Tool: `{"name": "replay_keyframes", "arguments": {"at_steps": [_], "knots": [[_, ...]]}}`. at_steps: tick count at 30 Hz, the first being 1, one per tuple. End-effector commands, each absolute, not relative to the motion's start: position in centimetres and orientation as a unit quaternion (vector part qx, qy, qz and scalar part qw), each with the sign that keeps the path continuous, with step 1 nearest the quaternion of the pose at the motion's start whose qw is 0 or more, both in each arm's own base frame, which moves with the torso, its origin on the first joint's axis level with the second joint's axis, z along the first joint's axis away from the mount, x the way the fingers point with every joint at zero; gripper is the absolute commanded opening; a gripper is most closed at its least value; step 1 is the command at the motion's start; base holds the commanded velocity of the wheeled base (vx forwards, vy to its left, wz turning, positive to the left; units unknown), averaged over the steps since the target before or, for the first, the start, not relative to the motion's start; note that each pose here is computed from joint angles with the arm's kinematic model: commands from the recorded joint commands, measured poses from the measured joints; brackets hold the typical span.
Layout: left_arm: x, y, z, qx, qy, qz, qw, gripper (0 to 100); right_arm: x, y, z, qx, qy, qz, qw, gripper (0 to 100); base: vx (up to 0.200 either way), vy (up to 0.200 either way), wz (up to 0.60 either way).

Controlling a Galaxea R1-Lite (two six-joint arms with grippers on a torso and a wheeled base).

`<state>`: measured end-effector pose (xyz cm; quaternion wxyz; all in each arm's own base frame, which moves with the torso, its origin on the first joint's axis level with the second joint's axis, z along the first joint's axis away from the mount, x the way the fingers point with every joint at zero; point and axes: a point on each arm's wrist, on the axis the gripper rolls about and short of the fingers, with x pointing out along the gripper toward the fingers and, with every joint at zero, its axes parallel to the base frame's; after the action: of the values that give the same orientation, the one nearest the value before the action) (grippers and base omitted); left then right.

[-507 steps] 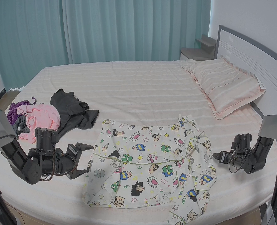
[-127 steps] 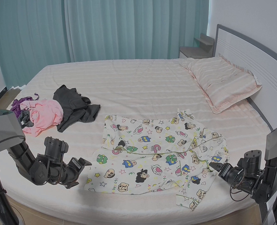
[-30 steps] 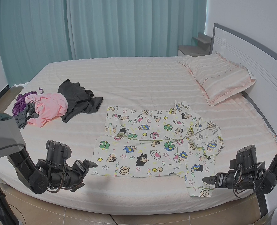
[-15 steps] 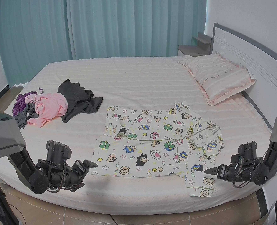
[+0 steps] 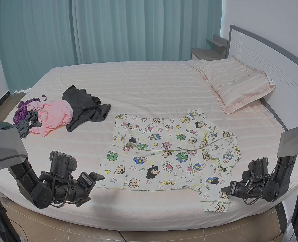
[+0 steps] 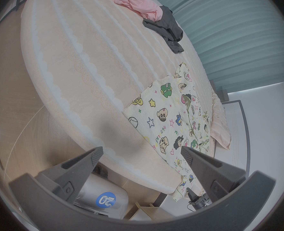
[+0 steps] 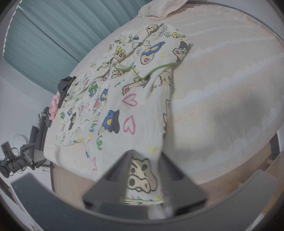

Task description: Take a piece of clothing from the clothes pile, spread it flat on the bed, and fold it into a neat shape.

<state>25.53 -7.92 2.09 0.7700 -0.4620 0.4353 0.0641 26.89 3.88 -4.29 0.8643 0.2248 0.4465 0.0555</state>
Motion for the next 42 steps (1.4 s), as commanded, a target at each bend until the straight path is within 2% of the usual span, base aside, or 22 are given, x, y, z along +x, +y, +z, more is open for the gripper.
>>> {"name": "replay_keyframes", "arguments": {"at_steps": [1,5,12,23,29,30,35,38,42], "knots": [[25.5,-7.9,2.1,-0.462,0.435,0.064,0.77,100,26.8,3.9,-5.1,0.215,0.457,0.047,0.862,0,0.0,0.0,0.0],[25.5,-7.9,2.1,-0.462,0.435,0.064,0.77,100,26.6,3.8,-4.4,0.21,0.447,0.039,0.868,0,0.0,0.0,0.0],[25.5,-7.9,2.0,-0.46,0.436,0.066,0.77,100,25.5,3.2,-1.0,0.206,0.411,0.043,0.887,0,0.0,0.0,0.0],[25.4,-7.9,2.0,-0.46,0.437,0.067,0.77,100,24.5,2.6,0.8,0.191,0.416,0.041,0.888,0,0.0,0.0,0.0],[25.2,-7.9,1.9,-0.456,0.439,0.068,0.771,100,23.5,2.6,0.4,0.183,0.435,0.045,0.881,0,0.0,0.0,0.0],[24.9,-7.7,1.7,-0.451,0.44,0.074,0.773,100,23.0,2.9,0.4,0.188,0.439,0.049,0.877,100,0.0,0.0,0.0],[24.3,-7.6,1.8,-0.447,0.441,0.064,0.776,100,22.5,3.9,1.2,0.217,0.423,0.058,0.878,100,0.0,0.0,0.0],[24.2,-7.5,2.0,-0.453,0.424,0.051,0.782,100,22.2,5.5,2.3,0.302,0.395,0.058,0.866,100,0.0,0.0,0.0],[24.3,-7.6,2.0,-0.456,0.416,0.046,0.785,100,22.0,6.1,2.4,0.334,0.382,0.053,0.86,100,0.0,0.0,0.0]]}}
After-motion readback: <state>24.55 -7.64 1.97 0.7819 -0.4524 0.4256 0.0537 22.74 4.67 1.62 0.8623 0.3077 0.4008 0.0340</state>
